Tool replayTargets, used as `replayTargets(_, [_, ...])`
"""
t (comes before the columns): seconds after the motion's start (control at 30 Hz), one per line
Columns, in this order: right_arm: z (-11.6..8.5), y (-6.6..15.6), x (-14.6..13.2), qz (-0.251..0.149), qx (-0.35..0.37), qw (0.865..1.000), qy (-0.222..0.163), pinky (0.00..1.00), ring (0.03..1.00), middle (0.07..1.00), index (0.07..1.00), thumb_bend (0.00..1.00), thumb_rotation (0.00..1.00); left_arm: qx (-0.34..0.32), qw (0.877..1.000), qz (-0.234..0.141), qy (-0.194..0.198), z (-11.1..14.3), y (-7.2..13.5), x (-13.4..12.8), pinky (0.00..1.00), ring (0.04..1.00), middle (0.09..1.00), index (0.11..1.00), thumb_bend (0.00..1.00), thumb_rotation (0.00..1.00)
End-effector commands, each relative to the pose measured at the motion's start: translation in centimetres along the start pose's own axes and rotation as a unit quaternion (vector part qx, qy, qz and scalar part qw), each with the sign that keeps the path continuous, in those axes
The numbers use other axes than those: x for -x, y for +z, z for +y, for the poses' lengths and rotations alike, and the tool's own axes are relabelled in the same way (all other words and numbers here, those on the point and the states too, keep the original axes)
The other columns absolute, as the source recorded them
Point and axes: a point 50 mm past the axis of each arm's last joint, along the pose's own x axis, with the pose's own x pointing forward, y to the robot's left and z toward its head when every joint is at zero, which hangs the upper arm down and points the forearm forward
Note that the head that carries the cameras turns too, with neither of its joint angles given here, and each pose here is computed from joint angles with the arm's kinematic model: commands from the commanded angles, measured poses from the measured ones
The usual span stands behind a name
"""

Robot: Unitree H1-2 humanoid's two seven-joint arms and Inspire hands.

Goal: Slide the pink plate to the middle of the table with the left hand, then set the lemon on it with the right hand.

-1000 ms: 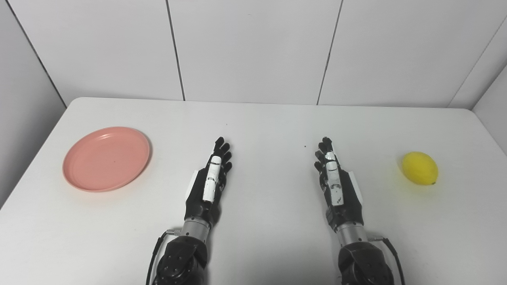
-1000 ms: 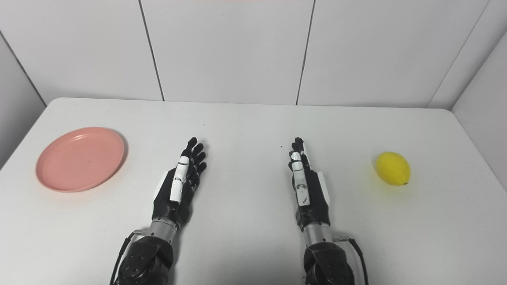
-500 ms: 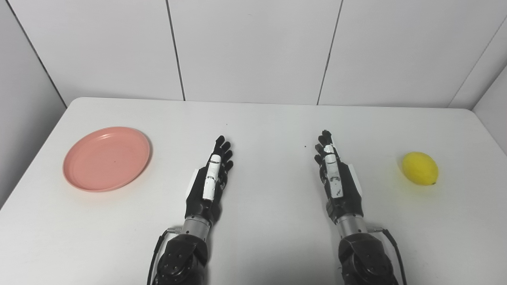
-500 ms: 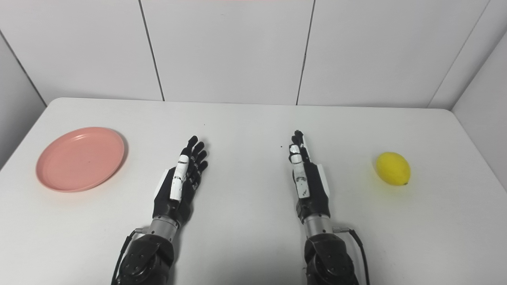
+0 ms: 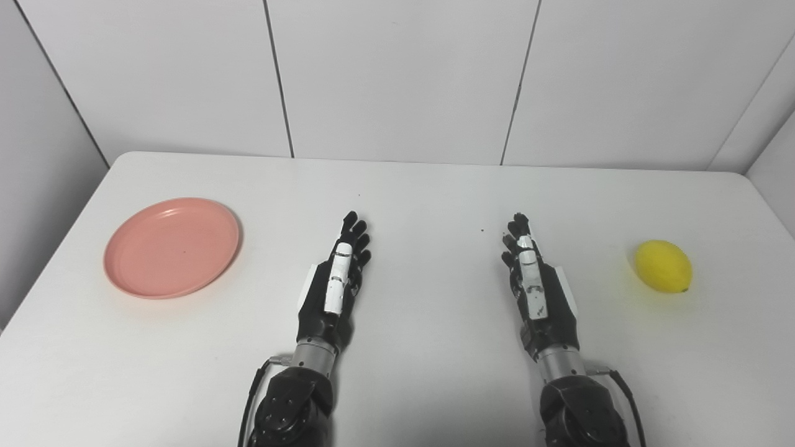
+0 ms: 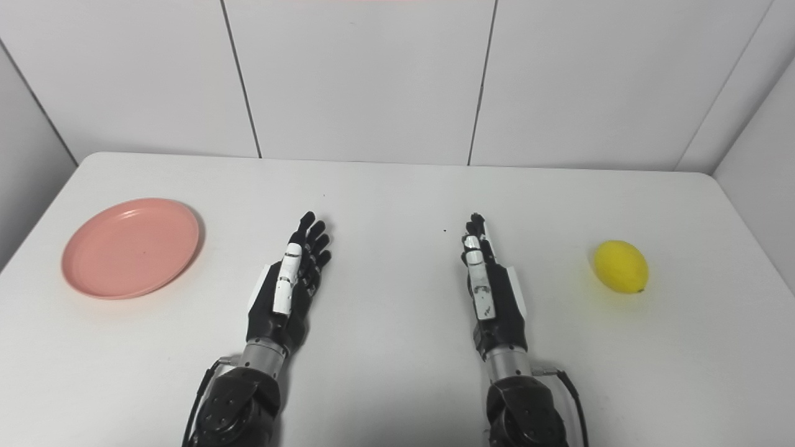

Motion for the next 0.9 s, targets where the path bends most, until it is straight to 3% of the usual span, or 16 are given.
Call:
replayTargets(0.0, [0.2,1.1,-0.1,-0.044,-0.003,0.999,0.015,1.0,1.0,0.998,1.0,0.68,0.96,-0.004,1.0,-0.018,-0.002,-0.9,0.4,-0.6,1.0,1.0,1.0,1.0,0.5,1.0])
replayTargets(0.27, [-1.2,0.0,0.9,-0.041,-0.015,0.999,0.005,1.0,0.999,0.993,0.997,0.65,0.96,-0.014,0.999,-0.032,-0.002,-2.2,-0.6,-0.8,1.0,1.0,1.0,1.0,0.43,1.0])
replayTargets(0.5, [-2.8,-0.9,1.4,-0.047,-0.017,0.999,0.009,1.0,1.0,1.0,1.0,0.63,0.98,-0.031,0.999,-0.033,-0.003,-3.6,-1.6,-0.8,1.0,1.0,1.0,1.0,0.48,1.0])
replayTargets(0.87, [-3.3,-1.1,1.9,-0.051,-0.003,0.999,0.012,1.0,1.0,1.0,1.0,0.6,1.0,-0.041,0.998,-0.042,0.003,-4.3,-2.3,-1.1,1.0,1.0,1.0,1.0,0.43,1.0])
